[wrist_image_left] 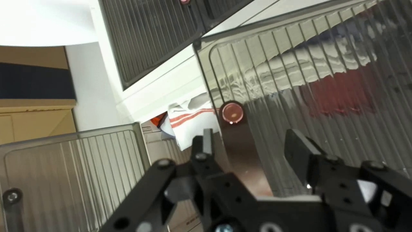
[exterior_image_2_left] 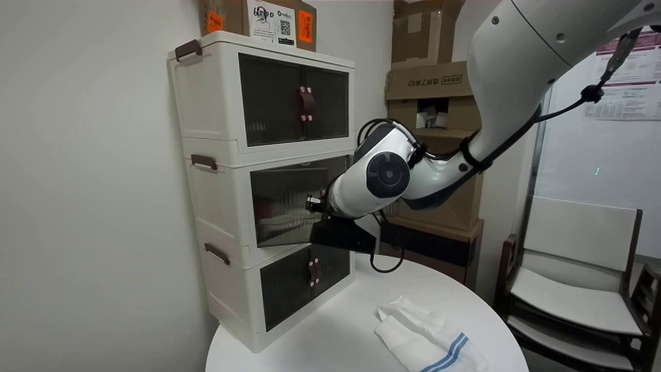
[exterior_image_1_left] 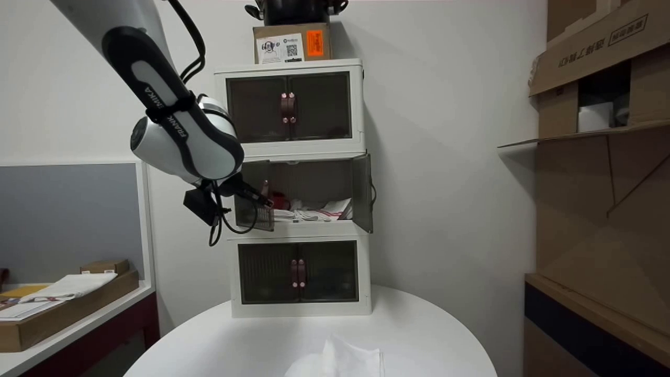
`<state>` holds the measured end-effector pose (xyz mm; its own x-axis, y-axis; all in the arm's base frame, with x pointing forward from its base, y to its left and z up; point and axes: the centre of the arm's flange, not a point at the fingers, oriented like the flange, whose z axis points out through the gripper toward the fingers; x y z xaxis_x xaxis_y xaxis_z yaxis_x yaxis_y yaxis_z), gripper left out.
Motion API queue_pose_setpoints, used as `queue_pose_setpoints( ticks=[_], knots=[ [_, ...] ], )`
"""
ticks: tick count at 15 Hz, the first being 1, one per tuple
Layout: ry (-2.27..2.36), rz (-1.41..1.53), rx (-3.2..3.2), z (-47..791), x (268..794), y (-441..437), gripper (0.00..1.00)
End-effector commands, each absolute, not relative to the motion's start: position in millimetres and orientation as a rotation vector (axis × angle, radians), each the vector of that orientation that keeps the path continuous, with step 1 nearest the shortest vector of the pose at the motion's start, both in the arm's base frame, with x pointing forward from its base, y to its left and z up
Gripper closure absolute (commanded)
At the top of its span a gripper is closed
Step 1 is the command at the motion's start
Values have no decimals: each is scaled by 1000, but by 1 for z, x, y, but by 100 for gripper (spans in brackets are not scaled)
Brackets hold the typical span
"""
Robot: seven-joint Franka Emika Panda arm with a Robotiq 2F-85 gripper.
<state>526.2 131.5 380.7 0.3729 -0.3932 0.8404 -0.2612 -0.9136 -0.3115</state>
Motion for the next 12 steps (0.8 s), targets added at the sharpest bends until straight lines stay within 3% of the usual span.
queue_pose_setpoints(
  ticks=[1,3,12],
  knots=[
    [556,-1345,-2528,394,508,131,8],
    [528,-1193,-2529,411,506,130,0],
    [326,-761,-2580,473,493,71,0]
  ],
)
